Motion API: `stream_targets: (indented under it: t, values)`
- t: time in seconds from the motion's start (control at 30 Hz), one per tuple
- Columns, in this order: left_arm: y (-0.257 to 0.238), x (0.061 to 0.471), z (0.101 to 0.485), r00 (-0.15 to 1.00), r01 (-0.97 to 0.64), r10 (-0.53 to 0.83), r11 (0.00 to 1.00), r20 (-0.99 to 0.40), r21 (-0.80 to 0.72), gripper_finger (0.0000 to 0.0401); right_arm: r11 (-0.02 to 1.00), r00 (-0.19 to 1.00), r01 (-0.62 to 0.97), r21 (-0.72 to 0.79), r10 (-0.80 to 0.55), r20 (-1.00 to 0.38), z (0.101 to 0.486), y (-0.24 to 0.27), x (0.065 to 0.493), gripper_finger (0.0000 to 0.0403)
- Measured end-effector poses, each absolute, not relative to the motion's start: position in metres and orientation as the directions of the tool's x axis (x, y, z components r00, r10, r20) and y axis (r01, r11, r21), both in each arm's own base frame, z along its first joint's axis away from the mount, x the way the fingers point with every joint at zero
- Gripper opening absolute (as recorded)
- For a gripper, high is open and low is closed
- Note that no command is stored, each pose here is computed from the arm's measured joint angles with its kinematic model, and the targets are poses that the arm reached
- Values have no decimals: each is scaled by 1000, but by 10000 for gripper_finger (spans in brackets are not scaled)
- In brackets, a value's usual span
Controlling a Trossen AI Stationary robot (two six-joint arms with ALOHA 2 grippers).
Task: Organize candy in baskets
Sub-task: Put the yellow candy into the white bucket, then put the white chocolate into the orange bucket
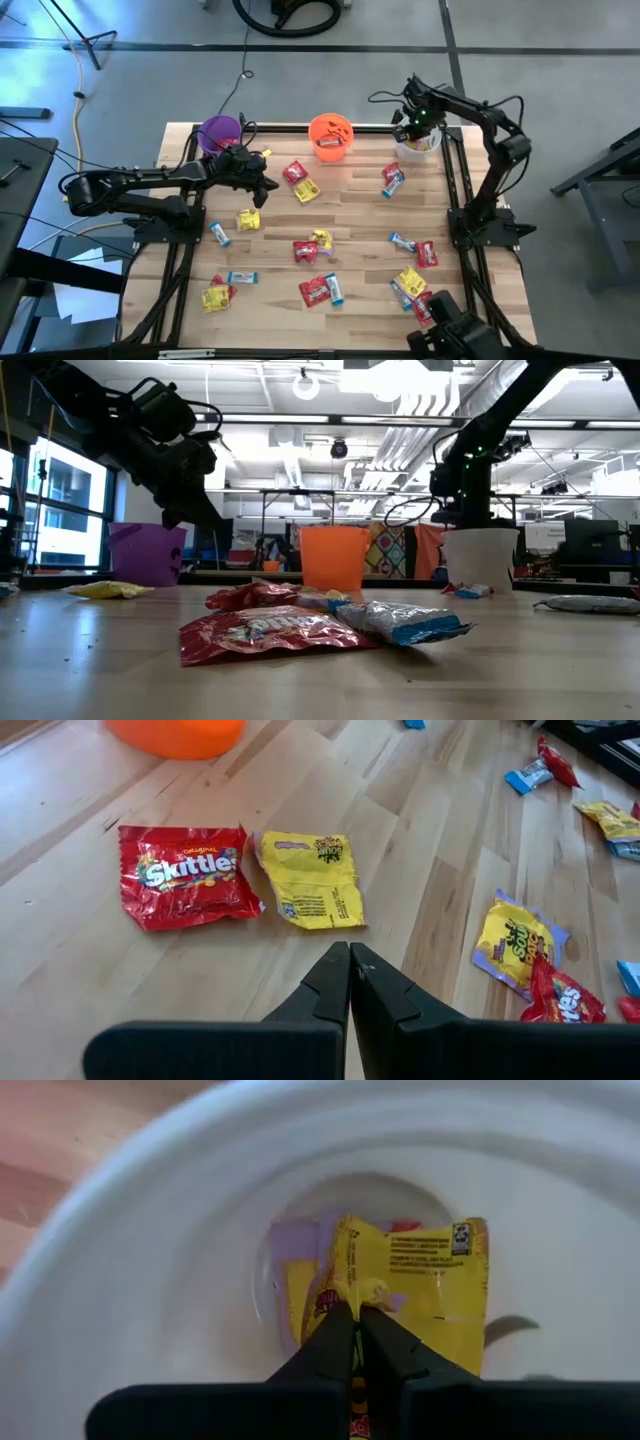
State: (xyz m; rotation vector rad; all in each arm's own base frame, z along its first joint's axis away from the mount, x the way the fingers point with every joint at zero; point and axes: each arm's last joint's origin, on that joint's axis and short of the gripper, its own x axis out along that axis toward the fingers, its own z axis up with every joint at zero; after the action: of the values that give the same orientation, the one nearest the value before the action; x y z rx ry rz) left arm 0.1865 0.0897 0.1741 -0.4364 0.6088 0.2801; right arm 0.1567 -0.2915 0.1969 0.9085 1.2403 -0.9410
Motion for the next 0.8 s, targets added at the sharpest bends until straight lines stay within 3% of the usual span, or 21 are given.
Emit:
stream_targets:
  t: [0.13, 0.33, 0.53, 0.67, 0.8]
  values:
    - [90, 186, 174, 787, -377, 125, 872, -604, -311, 0, 354, 75, 934, 43, -76, -994, 198, -290, 157, 31]
    - [90, 186, 174, 787, -376, 125, 873, -604, -310, 0, 335, -12, 941, -49, -111, -994, 213, -281, 150, 129]
    - [90, 186, 175, 791, -363, 127, 885, -599, -292, 0, 391, 84, 921, -6, -213, -974, 252, -259, 153, 201]
    - [89, 185, 179, 801, -347, 134, 898, -583, -271, 0, 435, 163, 900, 33, -266, -950, 283, -228, 160, 190]
    - [89, 184, 185, 815, -344, 172, 912, -553, -224, 0, 481, 214, 874, 68, -257, -942, 302, -192, 171, 126]
